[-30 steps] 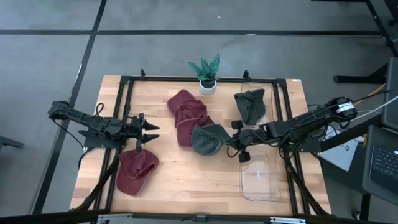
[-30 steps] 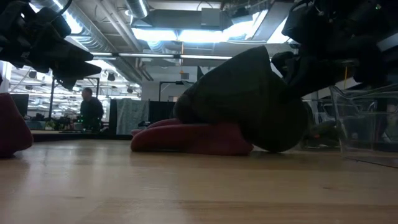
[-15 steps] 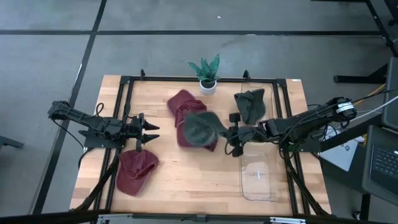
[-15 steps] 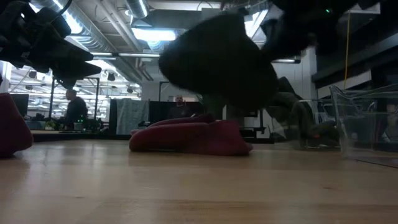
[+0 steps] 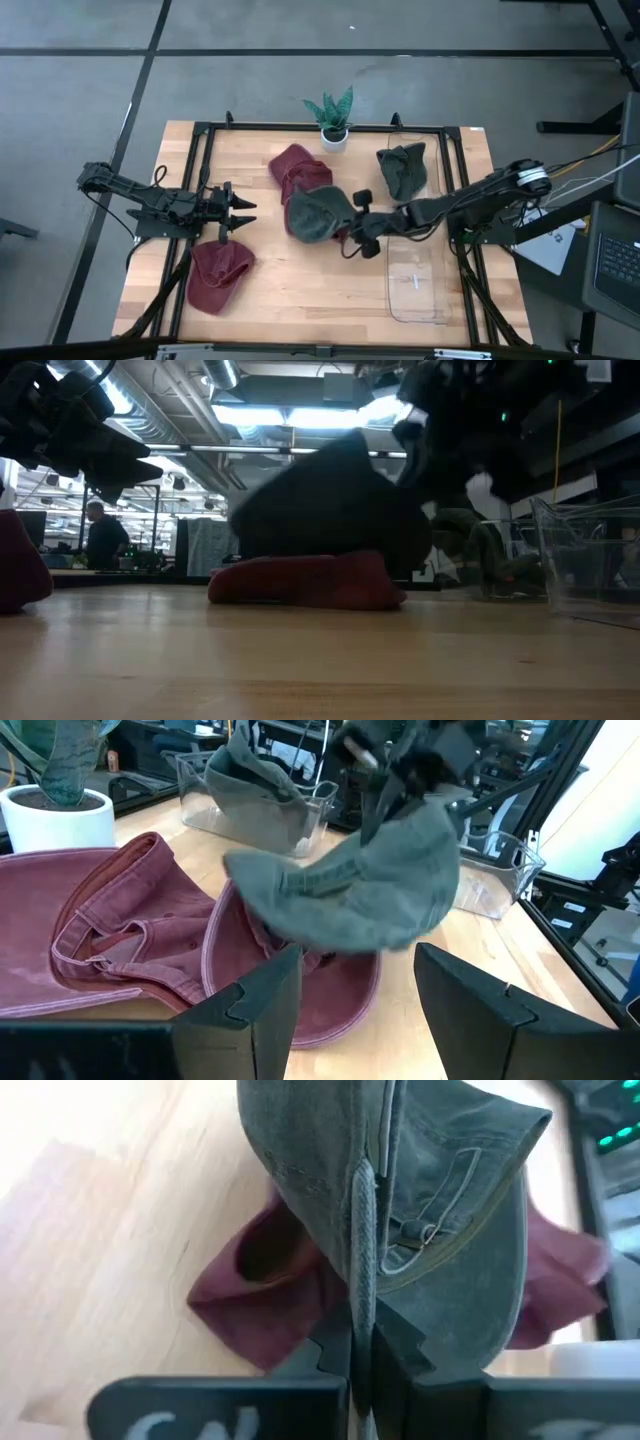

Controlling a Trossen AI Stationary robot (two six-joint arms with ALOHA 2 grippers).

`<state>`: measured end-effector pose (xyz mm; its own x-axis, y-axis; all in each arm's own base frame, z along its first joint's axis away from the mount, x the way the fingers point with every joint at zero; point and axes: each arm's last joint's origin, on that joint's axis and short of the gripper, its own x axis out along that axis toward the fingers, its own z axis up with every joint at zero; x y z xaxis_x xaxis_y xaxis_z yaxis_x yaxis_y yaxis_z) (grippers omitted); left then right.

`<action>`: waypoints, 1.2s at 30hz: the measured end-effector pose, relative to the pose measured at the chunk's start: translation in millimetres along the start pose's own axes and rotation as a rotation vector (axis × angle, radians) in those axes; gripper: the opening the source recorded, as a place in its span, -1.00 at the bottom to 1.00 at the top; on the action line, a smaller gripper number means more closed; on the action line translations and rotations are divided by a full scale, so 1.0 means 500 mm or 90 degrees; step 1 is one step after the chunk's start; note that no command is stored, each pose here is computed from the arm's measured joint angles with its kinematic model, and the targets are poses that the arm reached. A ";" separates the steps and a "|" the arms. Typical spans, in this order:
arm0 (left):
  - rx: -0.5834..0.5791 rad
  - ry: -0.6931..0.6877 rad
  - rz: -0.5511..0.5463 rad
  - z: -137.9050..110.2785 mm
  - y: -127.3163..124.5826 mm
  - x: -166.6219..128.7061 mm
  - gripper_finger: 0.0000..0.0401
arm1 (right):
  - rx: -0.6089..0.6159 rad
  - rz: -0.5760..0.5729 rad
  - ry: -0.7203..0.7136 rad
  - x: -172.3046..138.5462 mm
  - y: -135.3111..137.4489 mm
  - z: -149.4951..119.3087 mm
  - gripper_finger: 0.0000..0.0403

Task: Pick & Place hat
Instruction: Put the black cap into the top transparent bin

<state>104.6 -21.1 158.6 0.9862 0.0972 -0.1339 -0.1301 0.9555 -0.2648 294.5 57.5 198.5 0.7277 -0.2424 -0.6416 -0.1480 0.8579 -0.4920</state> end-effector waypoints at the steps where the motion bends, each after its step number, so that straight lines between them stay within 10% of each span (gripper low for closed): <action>1: 0.000 0.000 0.000 0.000 0.000 0.000 -0.05 | -0.005 0.004 0.009 0.010 0.006 -0.003 -0.92; 15: 0.000 0.000 0.000 0.000 0.000 0.000 -0.05 | -0.034 0.102 0.037 0.044 0.054 -0.018 -0.57; 25: 0.000 0.000 0.000 0.000 0.000 0.000 -0.05 | 0.142 0.099 0.017 -0.003 0.027 -0.004 -0.07; 36: 0.000 0.000 0.000 0.000 0.000 0.000 -0.05 | 0.290 0.181 -0.048 -0.083 -0.022 0.089 -0.01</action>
<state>104.6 -21.1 158.7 0.9863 0.0971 -0.1335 -0.1299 0.9555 -0.2649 295.5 78.5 256.6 0.7502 0.0470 -0.6595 -0.0528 0.9985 0.0111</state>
